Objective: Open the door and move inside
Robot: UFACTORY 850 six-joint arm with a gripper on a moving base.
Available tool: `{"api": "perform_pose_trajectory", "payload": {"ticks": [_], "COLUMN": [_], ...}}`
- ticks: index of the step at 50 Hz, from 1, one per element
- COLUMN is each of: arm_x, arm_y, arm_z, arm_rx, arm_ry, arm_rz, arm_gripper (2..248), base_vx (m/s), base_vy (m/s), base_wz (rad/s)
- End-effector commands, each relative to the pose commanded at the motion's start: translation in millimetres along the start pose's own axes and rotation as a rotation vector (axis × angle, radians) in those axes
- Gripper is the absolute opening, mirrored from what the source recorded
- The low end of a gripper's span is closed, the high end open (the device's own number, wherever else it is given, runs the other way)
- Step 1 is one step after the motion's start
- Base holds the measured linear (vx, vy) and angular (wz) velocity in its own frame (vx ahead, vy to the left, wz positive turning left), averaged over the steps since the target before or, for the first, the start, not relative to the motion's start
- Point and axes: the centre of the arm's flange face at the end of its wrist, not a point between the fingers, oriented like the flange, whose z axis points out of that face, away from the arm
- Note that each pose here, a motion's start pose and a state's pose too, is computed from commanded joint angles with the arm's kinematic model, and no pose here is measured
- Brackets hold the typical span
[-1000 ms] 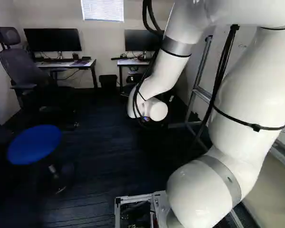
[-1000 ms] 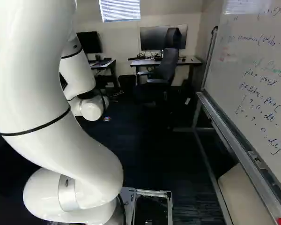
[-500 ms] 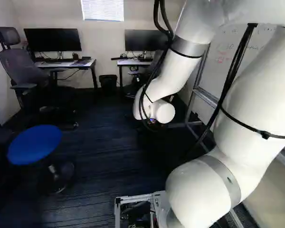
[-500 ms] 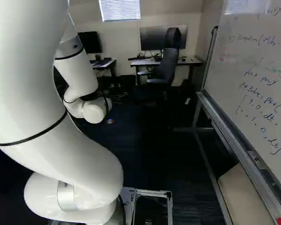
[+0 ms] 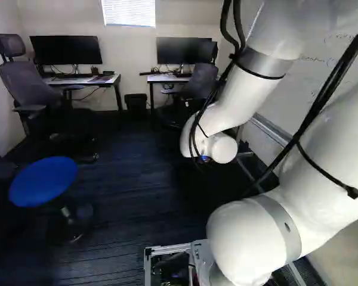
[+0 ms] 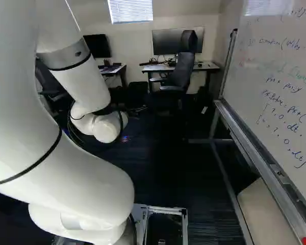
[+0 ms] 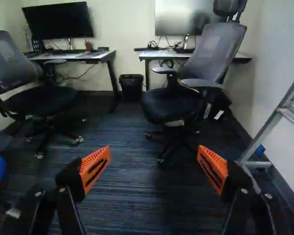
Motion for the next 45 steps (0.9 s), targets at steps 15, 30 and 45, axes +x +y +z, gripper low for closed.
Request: {"api": "perform_pose_trajectory", "payload": {"ticks": [15, 30, 45], "arm_x": [-11.3, -19.2, -22.2], "arm_y": [15.7, 24.1, 26.9], "arm_z": [-21.2, -34.3, -39.0], "arm_rx": [-0.037, -0.06, -0.068], "arm_ry": [-0.017, -0.027, -0.031], "arm_rz": [0.004, 0.007, 0.008], "arm_gripper": [247, 247, 247], "base_vx": [0.0, 0.0, 0.0], "base_vy": [0.0, 0.0, 0.0], "base_wz": [0.0, 0.0, 0.0]}}
